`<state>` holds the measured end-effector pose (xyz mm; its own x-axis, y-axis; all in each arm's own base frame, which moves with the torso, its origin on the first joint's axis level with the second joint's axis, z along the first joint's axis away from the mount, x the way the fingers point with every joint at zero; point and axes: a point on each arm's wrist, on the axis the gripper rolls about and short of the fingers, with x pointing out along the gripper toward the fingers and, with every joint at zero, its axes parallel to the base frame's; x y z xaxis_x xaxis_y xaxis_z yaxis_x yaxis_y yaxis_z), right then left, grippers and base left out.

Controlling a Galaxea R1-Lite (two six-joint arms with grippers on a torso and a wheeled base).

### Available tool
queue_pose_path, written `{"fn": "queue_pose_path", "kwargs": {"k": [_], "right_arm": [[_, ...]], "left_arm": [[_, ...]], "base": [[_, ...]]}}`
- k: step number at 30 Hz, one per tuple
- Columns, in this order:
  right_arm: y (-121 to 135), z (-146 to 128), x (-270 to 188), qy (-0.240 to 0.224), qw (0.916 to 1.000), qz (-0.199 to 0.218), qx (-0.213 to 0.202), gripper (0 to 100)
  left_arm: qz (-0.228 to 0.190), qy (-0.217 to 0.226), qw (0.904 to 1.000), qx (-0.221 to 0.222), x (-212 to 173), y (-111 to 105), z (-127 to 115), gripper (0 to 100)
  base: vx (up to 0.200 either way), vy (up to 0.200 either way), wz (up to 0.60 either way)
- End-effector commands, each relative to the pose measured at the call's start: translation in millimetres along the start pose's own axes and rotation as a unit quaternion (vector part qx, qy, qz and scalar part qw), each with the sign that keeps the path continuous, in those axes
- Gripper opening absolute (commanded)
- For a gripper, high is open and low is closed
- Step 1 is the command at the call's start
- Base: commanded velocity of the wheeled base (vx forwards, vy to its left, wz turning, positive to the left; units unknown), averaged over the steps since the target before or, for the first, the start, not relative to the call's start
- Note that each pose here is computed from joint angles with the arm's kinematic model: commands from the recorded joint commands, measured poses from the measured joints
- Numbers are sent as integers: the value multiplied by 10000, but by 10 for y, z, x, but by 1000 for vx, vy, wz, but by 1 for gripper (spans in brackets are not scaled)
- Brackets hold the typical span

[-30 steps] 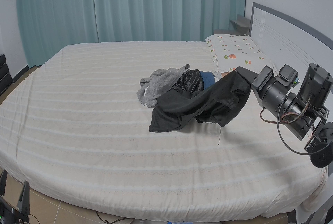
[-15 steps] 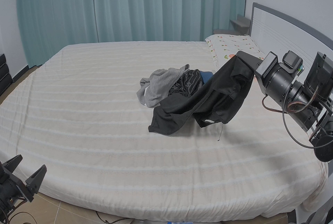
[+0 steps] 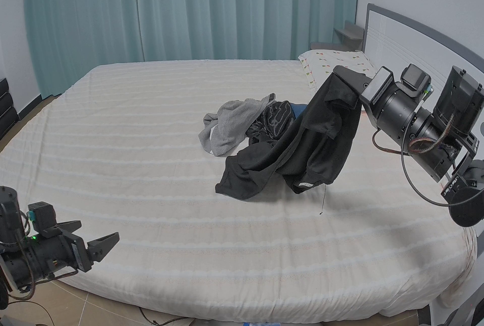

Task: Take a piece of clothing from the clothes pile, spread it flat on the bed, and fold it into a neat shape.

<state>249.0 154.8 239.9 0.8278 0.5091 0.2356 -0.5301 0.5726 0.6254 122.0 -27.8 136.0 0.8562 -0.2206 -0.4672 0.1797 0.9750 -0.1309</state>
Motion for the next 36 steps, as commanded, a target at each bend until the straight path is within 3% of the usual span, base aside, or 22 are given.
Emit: {"fn": "queue_pose_path", "kwargs": {"k": [1, 18, 29, 36], "right_arm": [[-81, -64, 114, 76, 9999, -77, -16, 0], [-47, 87, 156, -184, 9998, -5, -52, 0], [-10, 140, 162, -284, 9995, 17, -124, 0], [-34, 148, 137, -298, 9995, -49, -133, 0]], "left_arm": [[-160, 853, 9961, 129, 624, -103, -42, 100], [60, 839, 9964, 113, 2311, -769, -85, 100], [187, 654, 9977, 79, 3072, -906, -177, 100], [212, 373, 9990, -102, 3411, -992, -112, 100]], "base": [[0, 0, 0], [0, 0, 0], [0, 0, 0], [0, 0, 0]]}}
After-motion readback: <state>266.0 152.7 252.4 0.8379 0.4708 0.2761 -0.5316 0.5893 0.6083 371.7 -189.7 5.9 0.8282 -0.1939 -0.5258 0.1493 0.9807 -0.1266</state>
